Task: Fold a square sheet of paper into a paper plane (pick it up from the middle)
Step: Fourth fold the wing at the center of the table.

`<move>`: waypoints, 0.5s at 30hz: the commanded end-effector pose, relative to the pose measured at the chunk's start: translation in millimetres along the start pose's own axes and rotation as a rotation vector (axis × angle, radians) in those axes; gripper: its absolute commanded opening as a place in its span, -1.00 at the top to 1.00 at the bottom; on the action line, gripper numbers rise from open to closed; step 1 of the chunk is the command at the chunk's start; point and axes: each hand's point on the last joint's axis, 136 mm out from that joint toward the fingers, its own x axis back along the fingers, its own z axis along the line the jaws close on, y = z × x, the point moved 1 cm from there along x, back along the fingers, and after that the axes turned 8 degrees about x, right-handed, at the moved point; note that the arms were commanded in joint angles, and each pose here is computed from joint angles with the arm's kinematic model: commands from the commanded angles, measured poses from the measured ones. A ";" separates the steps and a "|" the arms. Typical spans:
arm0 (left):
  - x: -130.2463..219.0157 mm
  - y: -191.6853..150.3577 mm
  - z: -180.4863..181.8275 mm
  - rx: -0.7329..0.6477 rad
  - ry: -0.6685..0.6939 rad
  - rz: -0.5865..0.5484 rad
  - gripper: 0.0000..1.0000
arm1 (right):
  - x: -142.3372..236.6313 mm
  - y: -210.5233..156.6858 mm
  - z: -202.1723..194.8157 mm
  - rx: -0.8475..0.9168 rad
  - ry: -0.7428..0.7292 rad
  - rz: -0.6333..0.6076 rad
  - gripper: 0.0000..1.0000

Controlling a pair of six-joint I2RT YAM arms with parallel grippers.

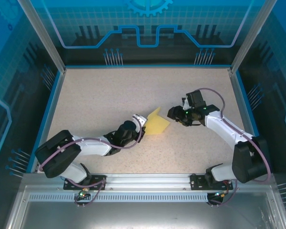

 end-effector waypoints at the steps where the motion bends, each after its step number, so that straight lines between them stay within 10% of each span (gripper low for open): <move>1: -2.6 16.4 10.7 0.050 0.100 -0.063 1.00 | -15.0 -5.1 21.4 0.075 0.090 0.048 -0.11; 15: -16.2 -23.8 -23.5 0.054 0.028 0.083 1.00 | -83.7 -36.5 29.0 0.030 0.133 0.242 0.52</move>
